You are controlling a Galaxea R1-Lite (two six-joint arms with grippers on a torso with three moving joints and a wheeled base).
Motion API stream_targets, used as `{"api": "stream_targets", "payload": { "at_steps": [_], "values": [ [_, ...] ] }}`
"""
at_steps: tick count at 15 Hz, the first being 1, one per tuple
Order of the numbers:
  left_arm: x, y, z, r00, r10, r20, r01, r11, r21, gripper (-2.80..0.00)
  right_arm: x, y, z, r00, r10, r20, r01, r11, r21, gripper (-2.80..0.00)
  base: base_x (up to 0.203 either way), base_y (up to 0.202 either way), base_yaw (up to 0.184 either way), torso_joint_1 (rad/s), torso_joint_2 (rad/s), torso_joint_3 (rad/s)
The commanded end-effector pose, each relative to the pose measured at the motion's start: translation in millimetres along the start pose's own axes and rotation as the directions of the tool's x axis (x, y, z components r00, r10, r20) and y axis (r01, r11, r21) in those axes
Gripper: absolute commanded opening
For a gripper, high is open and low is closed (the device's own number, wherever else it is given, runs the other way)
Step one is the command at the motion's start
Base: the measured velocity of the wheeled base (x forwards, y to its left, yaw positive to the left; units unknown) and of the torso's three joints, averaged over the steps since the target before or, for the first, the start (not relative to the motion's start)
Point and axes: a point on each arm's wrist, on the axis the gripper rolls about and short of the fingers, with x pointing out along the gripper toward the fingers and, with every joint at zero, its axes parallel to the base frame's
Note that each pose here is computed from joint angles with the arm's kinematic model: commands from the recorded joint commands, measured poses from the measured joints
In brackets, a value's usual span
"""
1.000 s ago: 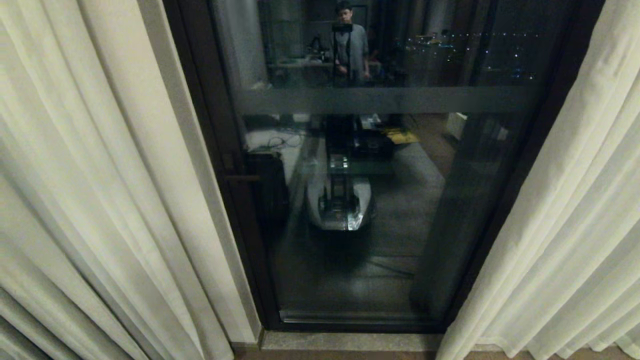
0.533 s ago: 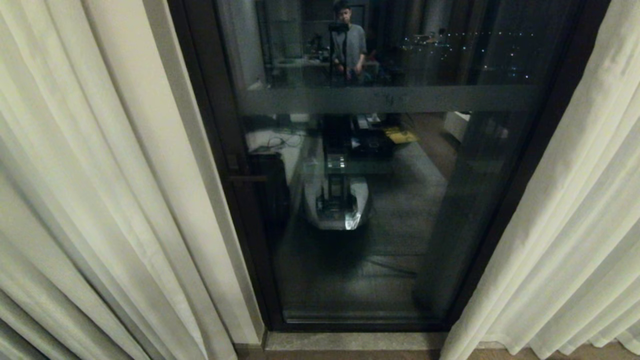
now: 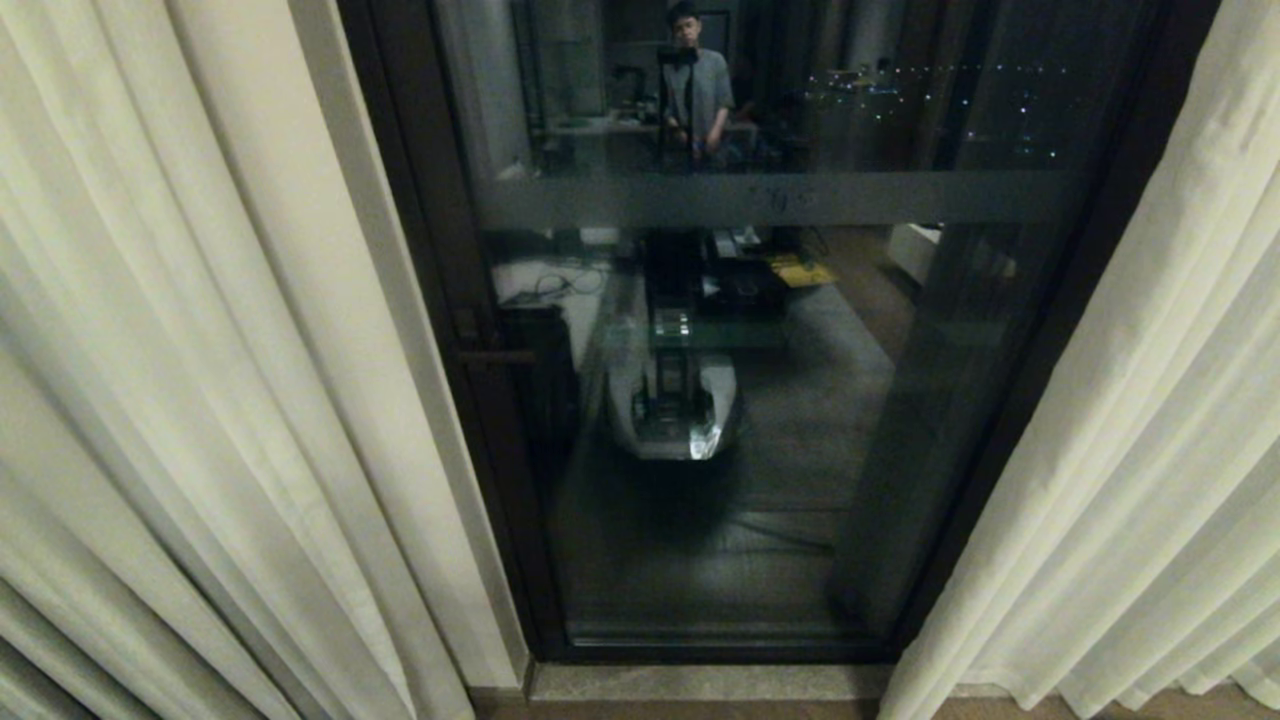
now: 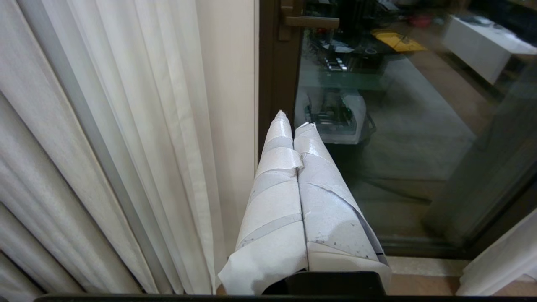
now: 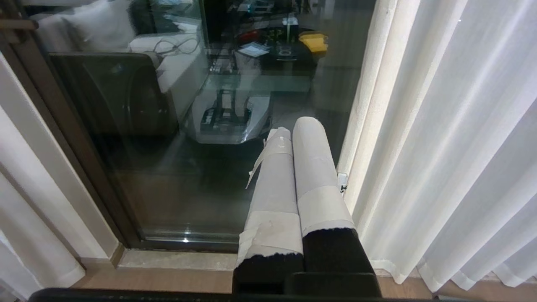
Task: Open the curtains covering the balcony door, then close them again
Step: Close the inner curtains on both sides
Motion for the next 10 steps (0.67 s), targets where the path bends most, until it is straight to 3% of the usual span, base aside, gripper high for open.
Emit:
{"api": "stream_targets", "payload": {
  "at_steps": [1, 6, 7, 10],
  "values": [
    [-0.1, 0.0, 0.3, 1.0, 0.001, 0.002, -0.001, 1.0, -0.003, -2.8, 0.0, 0.0, 0.1, 1.0, 0.0, 0.001, 0.0, 1.0, -0.001, -2.8, 0.0, 0.0, 0.0, 0.0, 0.0, 0.0],
    [-0.9, -0.4, 3.8, 1.0, -0.009, 0.015, 0.009, 1.0, 0.007, -2.8, 0.0, 0.0, 0.1, 1.0, 0.0, 0.001, 0.0, 1.0, -0.001, -2.8, 0.0, 0.0, 0.0, 0.0, 0.0, 0.0],
    [-3.5, -1.0, 13.9, 0.999, -0.016, 0.034, 0.016, 1.0, 0.006, -2.8, 0.0, 0.0, 0.1, 1.0, 0.0, 0.001, 0.0, 1.0, -0.001, -2.8, 0.0, 0.0, 0.0, 0.0, 0.0, 0.0],
    [-4.0, -3.2, 44.2, 0.999, -0.045, -0.027, 0.045, 0.999, 0.0, -2.8, 0.0, 0.0, 0.1, 1.0, 0.0, 0.001, 0.0, 1.0, -0.001, -2.8, 0.0, 0.0, 0.0, 0.0, 0.0, 0.0]
  ]
}}
